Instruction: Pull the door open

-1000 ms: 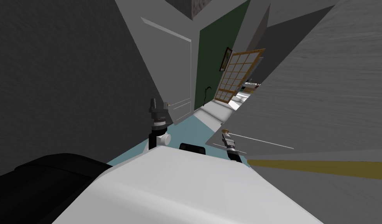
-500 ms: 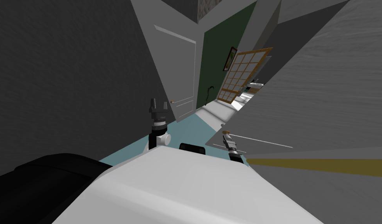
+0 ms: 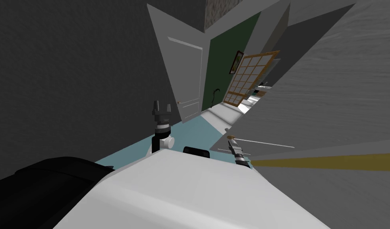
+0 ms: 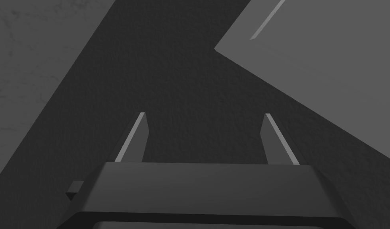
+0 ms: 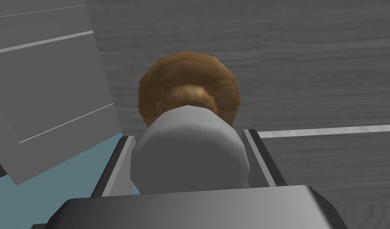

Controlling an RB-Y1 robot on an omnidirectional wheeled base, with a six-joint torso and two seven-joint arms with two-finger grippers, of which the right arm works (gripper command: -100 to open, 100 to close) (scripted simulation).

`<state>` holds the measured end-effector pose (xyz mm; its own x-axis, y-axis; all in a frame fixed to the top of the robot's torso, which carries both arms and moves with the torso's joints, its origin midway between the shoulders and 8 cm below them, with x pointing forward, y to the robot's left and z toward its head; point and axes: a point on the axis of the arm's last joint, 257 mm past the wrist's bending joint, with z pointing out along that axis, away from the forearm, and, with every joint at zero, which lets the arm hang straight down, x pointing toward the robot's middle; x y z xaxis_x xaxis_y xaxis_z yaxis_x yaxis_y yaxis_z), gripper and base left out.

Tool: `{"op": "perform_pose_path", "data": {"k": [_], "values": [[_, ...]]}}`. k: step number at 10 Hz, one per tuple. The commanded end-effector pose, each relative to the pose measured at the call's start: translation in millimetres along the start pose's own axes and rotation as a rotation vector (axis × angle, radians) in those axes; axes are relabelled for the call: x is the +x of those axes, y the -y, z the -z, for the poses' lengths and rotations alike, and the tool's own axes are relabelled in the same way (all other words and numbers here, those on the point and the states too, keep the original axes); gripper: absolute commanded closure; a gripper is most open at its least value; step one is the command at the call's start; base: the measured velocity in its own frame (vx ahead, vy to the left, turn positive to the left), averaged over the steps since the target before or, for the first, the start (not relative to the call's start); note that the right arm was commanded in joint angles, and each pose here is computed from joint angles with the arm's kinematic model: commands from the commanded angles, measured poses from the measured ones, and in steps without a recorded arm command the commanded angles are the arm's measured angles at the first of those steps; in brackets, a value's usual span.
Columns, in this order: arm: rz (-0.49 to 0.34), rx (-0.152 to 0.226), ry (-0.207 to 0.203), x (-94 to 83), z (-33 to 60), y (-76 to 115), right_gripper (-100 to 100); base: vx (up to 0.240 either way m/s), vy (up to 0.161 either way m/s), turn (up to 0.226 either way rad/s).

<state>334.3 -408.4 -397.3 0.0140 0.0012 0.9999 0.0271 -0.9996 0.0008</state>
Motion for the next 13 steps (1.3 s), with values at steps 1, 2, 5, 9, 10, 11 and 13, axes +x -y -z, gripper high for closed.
{"op": "perform_pose_path", "data": {"k": [1,2,5,9,10,11,13], "values": [[0.001,0.010,-0.003,0.6,5.1,-0.8,100,-0.145,-0.032,0.157],[0.001,0.012,-0.003,0.8,6.5,-1.0,100,-0.181,-0.072,0.133],[0.001,0.032,-0.008,2.2,16.7,-2.4,100,-0.181,-0.072,0.139],[0.000,0.060,-0.013,4.3,30.0,-3.9,100,-0.209,-0.076,0.146],[0.000,0.066,-0.014,4.8,33.1,-4.2,100,-0.191,-0.040,0.126],[-0.002,0.065,-0.004,1.9,32.6,-1.2,100,-0.087,-0.016,0.025],[-0.002,0.072,-0.002,1.1,35.3,-1.2,100,-0.168,-0.032,0.126]]}}
